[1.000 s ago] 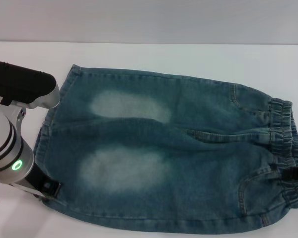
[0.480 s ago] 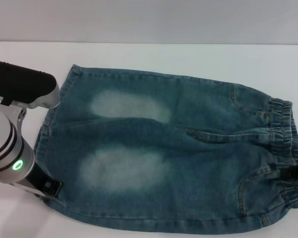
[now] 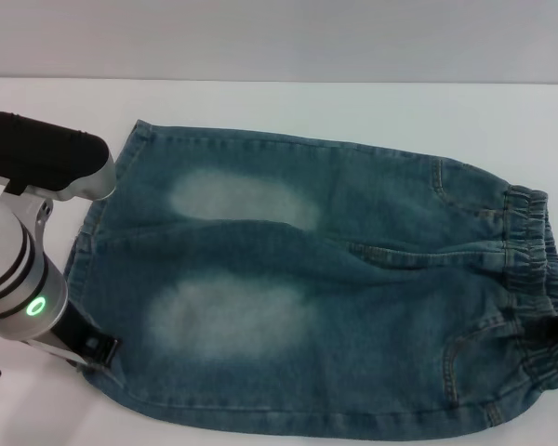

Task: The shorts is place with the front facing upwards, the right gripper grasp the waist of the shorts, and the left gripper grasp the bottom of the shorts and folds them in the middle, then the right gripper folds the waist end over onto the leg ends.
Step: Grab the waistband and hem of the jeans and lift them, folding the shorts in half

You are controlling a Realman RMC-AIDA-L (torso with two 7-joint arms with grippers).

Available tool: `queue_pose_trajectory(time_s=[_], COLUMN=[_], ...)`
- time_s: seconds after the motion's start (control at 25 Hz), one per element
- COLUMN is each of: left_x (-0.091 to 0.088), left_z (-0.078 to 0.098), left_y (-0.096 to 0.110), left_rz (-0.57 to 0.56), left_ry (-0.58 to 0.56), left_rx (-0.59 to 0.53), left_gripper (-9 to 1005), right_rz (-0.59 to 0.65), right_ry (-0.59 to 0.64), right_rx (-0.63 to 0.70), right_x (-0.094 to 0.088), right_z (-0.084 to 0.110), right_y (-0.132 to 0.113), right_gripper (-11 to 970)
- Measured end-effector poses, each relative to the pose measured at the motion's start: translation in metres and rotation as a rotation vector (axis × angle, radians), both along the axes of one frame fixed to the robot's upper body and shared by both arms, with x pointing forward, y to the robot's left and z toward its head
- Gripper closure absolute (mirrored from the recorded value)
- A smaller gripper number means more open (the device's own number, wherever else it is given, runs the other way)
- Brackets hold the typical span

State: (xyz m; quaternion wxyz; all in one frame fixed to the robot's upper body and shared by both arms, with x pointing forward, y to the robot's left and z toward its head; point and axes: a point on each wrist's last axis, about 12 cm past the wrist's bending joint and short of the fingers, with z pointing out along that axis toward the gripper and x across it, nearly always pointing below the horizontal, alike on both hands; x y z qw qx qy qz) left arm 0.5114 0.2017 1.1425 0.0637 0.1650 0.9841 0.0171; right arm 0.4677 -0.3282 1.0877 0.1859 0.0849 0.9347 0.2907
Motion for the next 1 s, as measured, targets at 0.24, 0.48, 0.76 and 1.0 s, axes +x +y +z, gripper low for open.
queue_pose_trajectory(time_s=[0.24, 0.48, 0.76, 1.0], left_x=[0.001, 0.003, 0.006, 0.019], left_z=[0.000, 0.001, 0.003, 0.009], left_y=[0.000, 0.000, -0.001, 0.004], left_rz=[0.000, 0.005, 0.005, 0.024], left_ry=[-0.006, -0.016, -0.042, -0.136], left_rx=[-0.005, -0.018, -0.032, -0.080], left_gripper=[892, 891, 891, 891], right_rz=[0.023, 0.032, 0.026, -0.050], right_ry=[-0.026, -0.028, -0.064, -0.187], right_rx=[-0.002, 0.000, 0.056, 0.189], right_x=[0.002, 0.003, 0.005, 0.010], right_z=[0.005, 0.005, 0.010, 0.017], right_y=[0.002, 0.003, 0.004, -0.006], right_gripper=[742, 882, 944, 953])
